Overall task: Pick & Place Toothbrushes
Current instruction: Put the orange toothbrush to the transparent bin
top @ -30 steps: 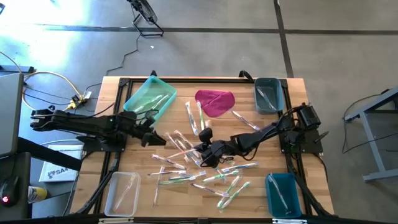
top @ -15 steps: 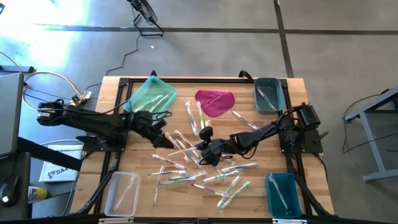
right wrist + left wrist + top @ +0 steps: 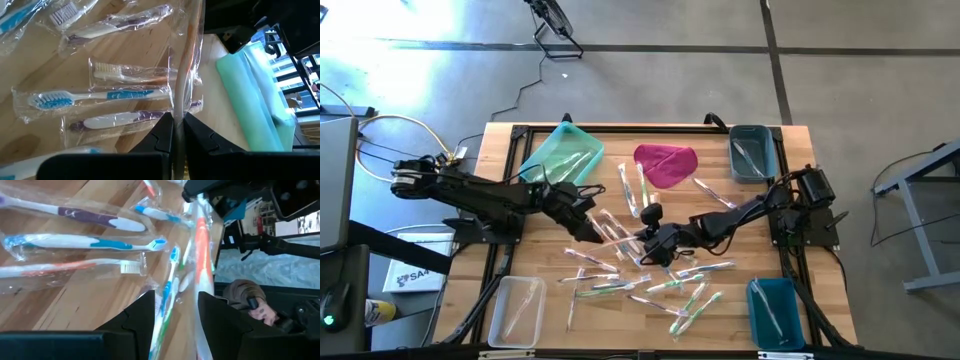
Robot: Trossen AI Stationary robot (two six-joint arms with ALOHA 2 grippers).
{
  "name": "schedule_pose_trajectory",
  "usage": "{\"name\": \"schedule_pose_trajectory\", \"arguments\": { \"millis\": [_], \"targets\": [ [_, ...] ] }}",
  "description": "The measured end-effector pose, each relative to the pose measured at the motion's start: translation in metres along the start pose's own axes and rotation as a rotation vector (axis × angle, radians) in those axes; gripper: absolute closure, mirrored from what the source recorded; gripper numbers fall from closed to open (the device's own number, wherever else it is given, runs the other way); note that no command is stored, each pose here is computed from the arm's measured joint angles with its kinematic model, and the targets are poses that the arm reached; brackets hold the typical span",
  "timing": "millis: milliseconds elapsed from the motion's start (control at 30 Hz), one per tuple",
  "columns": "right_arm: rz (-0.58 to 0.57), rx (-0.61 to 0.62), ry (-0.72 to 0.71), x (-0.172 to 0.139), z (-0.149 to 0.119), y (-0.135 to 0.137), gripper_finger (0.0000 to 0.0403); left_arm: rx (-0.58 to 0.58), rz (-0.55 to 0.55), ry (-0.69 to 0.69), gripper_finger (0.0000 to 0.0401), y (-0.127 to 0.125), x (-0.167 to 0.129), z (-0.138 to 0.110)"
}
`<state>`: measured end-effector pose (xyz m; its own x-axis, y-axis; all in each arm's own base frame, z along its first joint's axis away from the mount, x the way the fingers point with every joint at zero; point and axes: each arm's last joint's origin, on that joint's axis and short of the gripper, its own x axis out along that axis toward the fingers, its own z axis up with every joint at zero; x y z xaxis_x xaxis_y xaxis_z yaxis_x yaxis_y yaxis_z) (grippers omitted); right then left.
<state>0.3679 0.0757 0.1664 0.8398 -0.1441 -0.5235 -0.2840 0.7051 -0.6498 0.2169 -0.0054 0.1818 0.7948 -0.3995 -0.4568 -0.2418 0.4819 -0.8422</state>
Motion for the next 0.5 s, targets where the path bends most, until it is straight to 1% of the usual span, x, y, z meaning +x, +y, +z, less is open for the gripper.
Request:
{"name": "schedule_pose_trajectory", "arguments": {
  "millis": [200, 500],
  "targets": [
    [0.003, 0.004, 0.008, 0.0009, -0.0021, -0.0016, 0.0388, 0.024, -0.043, -0.028, 0.0253, -0.0045, -0.0002, 0.0029],
    [-0.003, 0.005, 0.013, 0.0010, -0.0024, -0.0020, 0.0388, 0.028, -0.044, -0.017, 0.0253, -0.0056, 0.0009, 0.0005]
  ]
}}
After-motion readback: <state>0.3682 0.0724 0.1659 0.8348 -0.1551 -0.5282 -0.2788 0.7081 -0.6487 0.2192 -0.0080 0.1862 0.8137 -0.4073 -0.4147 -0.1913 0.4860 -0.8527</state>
